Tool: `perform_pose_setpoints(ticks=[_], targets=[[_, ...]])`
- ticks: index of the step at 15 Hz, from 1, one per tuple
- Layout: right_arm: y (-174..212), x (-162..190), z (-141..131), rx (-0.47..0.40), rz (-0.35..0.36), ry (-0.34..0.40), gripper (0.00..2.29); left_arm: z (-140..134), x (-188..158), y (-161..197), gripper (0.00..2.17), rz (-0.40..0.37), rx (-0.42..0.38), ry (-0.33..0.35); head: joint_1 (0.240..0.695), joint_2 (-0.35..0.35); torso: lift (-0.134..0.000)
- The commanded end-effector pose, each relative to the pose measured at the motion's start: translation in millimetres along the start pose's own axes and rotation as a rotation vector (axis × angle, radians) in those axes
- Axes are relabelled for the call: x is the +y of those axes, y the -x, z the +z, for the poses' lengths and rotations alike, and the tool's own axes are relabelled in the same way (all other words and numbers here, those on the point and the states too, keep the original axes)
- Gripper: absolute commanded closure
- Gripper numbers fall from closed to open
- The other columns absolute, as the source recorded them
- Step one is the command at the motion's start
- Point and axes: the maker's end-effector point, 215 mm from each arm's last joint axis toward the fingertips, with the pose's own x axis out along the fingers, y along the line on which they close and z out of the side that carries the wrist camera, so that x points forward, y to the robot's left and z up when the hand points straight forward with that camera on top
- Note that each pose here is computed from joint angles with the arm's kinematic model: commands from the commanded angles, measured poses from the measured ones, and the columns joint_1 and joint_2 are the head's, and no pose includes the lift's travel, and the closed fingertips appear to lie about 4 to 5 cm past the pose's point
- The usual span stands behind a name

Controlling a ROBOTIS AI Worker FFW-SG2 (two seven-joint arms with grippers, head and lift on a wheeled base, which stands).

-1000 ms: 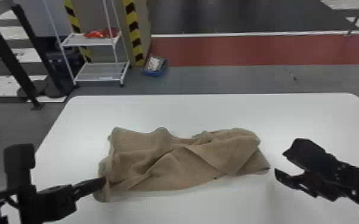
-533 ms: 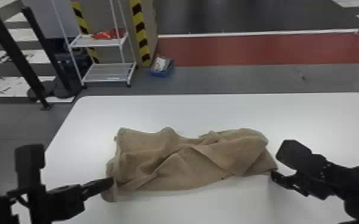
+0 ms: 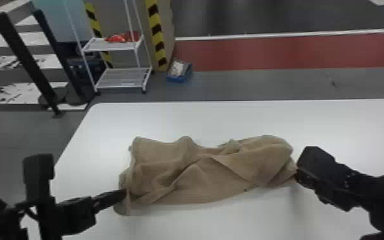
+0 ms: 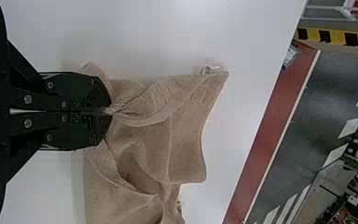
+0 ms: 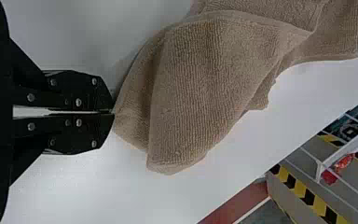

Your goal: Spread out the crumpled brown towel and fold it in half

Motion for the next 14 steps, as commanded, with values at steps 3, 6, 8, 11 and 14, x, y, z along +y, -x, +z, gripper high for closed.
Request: perform_pose_setpoints(ticks=[3,6,8,11,14], targets=[[34.8,-39.5,-4.9,-0.031,-0.097,0.033,1.42,0.6,1.0,0.8,1.9,-0.001,-0.005,0.007,0.695,0.124,-0.125],[77.5,-64.9,5.9,-0.041,-0.154,0.22,1.42,0.3,0.0,1.2,1.9,-0.006,-0.005,0.007,0.695,0.1,-0.125],[84.0,-60.3,-3.1,0.033,-0.132,0.368,1.41,1.2,-2.1,1.5,1.9,-0.012,-0.007,0.004,0.695,0.083,-0.125],[78.2,-27.7,-43.6,0.167,-0.033,0.525,1.41,-7.4,-0.5,2.8,1.9,-0.014,0.008,0.01,0.695,0.067,-0.125],[71.5,-4.2,-63.3,0.184,0.027,0.47,0.93,-9.3,-1.2,2.5,1.9,-0.015,0.01,0.008,0.695,0.051,-0.125]])
